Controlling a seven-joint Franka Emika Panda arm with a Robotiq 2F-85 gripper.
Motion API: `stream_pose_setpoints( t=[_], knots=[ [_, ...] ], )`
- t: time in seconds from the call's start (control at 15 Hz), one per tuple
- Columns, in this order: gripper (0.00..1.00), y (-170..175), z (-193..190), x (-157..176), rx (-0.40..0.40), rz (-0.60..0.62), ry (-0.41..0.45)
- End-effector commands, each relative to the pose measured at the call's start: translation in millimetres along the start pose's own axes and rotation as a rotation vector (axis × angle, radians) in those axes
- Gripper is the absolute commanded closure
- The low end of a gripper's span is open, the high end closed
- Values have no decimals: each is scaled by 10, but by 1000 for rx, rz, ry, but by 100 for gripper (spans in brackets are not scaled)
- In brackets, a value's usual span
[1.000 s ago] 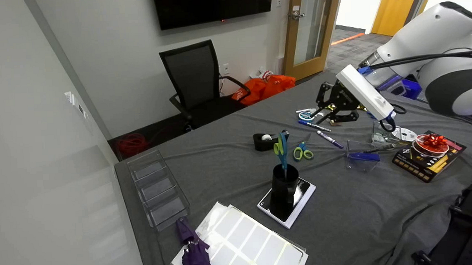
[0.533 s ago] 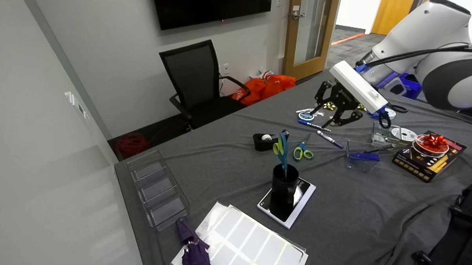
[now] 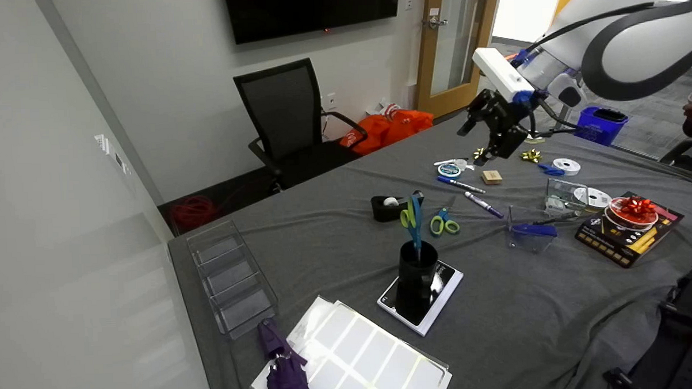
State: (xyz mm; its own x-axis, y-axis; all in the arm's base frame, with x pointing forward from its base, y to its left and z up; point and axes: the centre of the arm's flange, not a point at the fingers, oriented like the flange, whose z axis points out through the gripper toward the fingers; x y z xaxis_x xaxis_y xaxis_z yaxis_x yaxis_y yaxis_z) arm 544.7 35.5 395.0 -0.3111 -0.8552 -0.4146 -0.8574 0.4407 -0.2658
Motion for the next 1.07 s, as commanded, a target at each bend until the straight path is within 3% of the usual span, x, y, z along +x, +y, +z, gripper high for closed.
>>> stream_pose_setpoints(
  t=[0.0, 0.13, 0.47, 0.6, 0.8, 1.0],
  knots=[
    [0, -159, 205, 20, 25, 171, 99],
    [0, -189, 285, 70, 40, 256, 155],
    [0, -260, 372, 117, 26, 337, 236],
    [0, -273, 399, 161, -7, 412, 226],
    [0, -247, 457, 228, 16, 565, 240],
    [0, -250, 523, 379, 12, 616, 229]
  ],
)
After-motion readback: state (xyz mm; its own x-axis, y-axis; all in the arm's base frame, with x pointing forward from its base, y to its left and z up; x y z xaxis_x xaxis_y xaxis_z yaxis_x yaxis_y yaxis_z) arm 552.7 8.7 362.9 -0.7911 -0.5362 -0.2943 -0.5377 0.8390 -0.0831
